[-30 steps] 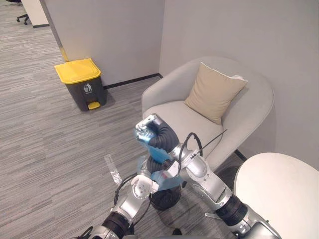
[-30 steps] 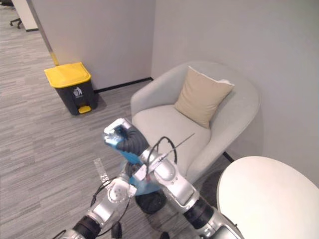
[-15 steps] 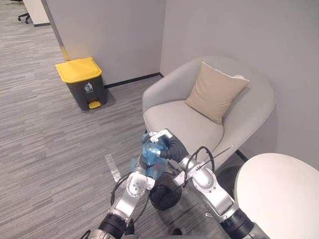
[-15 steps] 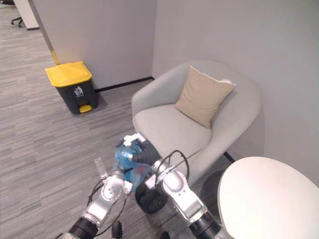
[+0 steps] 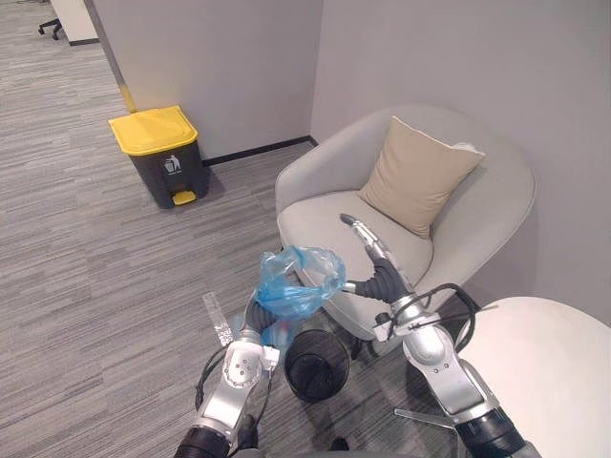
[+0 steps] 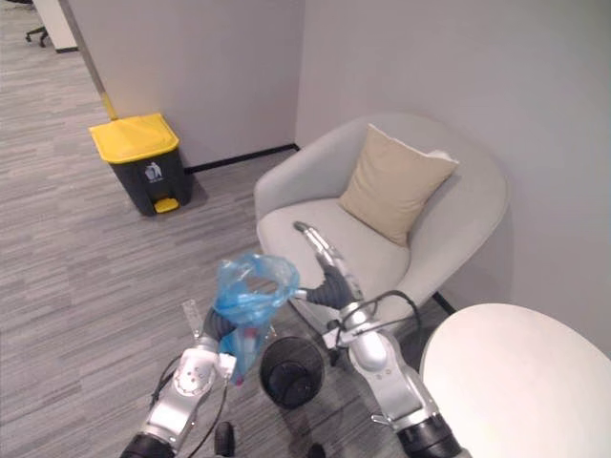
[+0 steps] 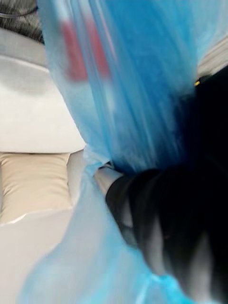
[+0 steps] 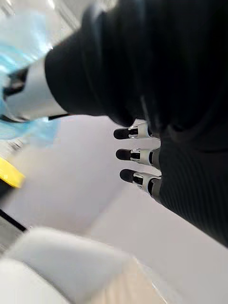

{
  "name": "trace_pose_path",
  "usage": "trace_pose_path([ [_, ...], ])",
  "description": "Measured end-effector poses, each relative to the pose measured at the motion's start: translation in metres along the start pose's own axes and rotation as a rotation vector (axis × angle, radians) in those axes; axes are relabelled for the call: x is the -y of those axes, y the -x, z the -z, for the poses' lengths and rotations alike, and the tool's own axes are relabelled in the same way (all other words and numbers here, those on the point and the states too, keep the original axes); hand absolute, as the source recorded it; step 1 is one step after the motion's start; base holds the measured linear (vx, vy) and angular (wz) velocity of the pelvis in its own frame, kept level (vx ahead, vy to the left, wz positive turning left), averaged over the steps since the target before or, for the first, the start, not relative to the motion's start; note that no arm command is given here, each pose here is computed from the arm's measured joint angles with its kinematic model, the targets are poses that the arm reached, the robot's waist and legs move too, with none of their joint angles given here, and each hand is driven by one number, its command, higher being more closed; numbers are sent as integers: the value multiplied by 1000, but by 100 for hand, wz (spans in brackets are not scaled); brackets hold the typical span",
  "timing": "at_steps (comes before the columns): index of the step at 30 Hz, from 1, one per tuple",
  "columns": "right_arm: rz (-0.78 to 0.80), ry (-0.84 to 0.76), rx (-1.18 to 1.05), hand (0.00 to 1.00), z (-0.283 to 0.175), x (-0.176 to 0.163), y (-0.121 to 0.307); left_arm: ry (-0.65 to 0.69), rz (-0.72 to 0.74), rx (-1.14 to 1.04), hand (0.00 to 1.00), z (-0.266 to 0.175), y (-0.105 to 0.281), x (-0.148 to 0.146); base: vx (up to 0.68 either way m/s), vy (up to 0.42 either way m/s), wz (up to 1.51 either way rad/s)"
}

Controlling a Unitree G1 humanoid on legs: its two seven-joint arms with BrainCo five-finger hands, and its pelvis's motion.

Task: Gather rubbish on tea table into small bin, then transfer packed bag to large trash can.

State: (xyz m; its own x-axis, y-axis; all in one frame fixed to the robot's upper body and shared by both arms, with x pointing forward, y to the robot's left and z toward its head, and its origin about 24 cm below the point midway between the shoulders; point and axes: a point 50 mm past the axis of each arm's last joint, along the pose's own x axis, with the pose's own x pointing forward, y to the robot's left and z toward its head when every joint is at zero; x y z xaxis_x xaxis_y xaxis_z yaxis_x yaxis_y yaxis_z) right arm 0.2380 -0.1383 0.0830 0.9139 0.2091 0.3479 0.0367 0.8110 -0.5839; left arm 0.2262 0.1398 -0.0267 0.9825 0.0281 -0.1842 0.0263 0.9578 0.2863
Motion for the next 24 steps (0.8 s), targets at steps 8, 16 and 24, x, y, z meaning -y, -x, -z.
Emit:
trace_pose_path([
  [8,51,-238,-650,0,97,-30,68,134,-93,-215,100,47,20,-21,31,2,9],
  [16,52,-438,-1185,0,152,-59,157,198,-138,-526,100,111,54,-34,32,3,2],
  [24,97,-507,-1366,0,159,-68,188,229,-141,-730,100,144,84,-27,13,2,-10],
])
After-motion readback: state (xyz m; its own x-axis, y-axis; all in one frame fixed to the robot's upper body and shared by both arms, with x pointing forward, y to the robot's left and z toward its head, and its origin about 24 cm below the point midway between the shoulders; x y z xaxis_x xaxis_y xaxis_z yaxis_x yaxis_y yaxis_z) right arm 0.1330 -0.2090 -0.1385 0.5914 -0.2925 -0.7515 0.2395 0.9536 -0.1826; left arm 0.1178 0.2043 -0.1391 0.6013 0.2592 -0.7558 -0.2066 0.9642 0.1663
